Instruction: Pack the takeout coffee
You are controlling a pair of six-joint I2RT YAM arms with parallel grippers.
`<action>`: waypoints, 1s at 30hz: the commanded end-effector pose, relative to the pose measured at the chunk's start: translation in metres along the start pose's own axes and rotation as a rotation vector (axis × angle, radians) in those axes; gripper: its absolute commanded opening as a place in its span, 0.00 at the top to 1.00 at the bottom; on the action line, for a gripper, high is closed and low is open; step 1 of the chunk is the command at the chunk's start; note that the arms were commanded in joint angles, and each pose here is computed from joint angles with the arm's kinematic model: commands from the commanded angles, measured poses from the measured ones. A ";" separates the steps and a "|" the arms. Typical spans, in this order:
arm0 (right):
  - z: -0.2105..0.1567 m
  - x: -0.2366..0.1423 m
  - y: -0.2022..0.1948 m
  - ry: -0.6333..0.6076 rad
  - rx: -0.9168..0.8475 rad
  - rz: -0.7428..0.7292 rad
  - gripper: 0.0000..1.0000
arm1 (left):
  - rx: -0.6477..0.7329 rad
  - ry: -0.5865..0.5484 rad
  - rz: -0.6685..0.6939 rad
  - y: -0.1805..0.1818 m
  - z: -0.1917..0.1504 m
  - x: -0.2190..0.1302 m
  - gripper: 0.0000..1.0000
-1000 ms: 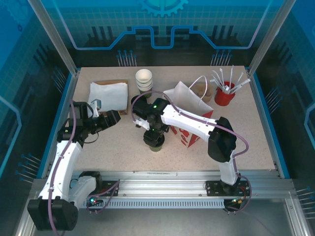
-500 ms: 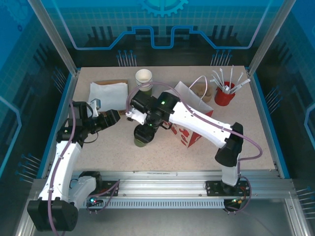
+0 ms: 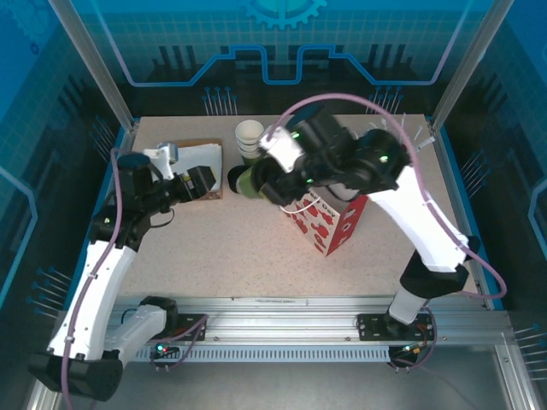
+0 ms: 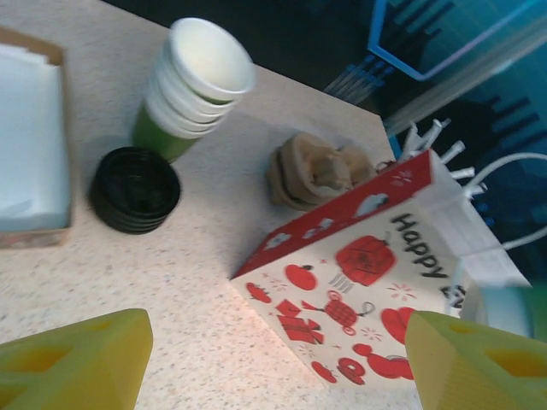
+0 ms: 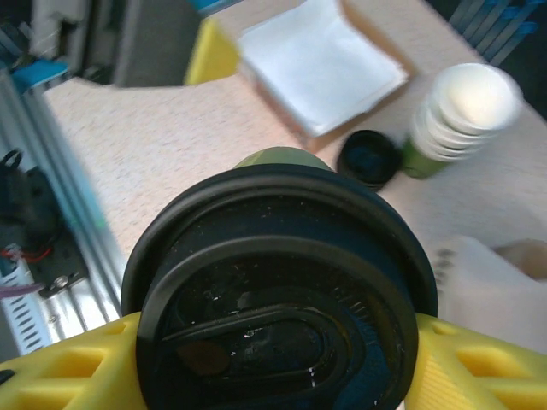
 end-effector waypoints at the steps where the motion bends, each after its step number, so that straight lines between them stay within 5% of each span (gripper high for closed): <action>1: -0.008 -0.034 -0.040 -0.017 0.067 -0.111 0.56 | 0.090 -0.030 -0.011 -0.026 0.020 0.008 0.21; 13: -0.058 -0.055 -0.120 0.118 0.247 -0.311 0.56 | 0.295 0.108 -0.144 -0.101 0.021 0.078 0.22; 30: -0.100 0.012 -0.136 0.441 0.261 -0.289 0.56 | 0.314 0.146 -0.138 -0.100 0.005 0.093 0.22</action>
Point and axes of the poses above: each hand's point on the last joint's axis, 136 mm out from that joint toward the fingers, its own x axis out along the fingers, its own y axis along the line the jaws close on, z = x × y, the point moved 1 cm from there along -x, back along the fingers, and after that the axes turned 14 degrees about x, right-handed, at the moved point
